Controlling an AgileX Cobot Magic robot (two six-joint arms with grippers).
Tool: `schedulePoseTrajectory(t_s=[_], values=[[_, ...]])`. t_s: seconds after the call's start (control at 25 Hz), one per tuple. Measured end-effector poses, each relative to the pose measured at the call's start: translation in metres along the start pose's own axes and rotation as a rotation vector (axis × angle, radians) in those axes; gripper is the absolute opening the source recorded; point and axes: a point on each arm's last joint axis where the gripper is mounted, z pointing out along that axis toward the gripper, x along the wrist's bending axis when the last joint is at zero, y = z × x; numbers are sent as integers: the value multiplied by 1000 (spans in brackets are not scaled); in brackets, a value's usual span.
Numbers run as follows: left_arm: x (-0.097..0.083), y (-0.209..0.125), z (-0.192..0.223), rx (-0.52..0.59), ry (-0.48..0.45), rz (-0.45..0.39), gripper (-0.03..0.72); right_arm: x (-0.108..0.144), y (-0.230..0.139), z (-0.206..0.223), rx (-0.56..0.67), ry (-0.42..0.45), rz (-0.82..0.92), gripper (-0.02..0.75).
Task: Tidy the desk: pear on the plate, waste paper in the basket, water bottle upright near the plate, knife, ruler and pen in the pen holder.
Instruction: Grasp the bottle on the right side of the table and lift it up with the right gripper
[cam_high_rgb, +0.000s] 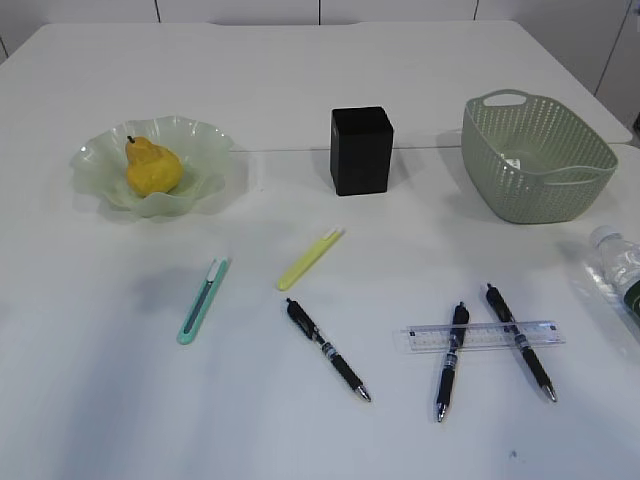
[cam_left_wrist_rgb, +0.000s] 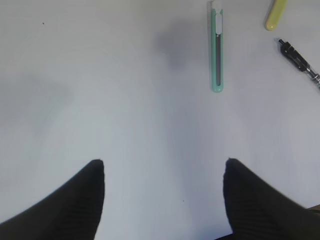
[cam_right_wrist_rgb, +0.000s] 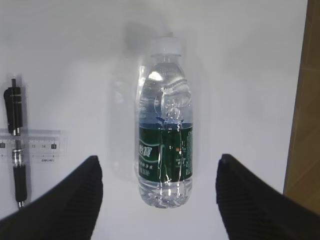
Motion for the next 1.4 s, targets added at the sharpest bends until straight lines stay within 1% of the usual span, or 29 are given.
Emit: schedulePoseTrajectory(t_s=[0.08,0.2,0.32,0.4,0.56,0.72,1.0,1.28,1.4], values=[[0,0,0,0,0,0,527,1,4,14,20,-7,-13,526],[0,0,0,0,0,0,528,1,9,37,63,-12,-24,552],[0,0,0,-2,0,0,528,-7,10,60,116,2,-6,570],[0,1,0,-6,0,0,527,-14,12,72,134,25,16,573],[0,1,0,-14,1,2,528,-26,12,92,162,101,53,576],[0,2,0,-26,1,2,528,-25,15,112,195,131,55,577],[0,3,0,-36,2,2,527,-26,27,129,200,140,57,577],[0,5,0,-52,3,2,527,-23,26,147,243,152,52,577],[0,6,0,-64,4,2,527,-23,25,152,258,137,38,578]])
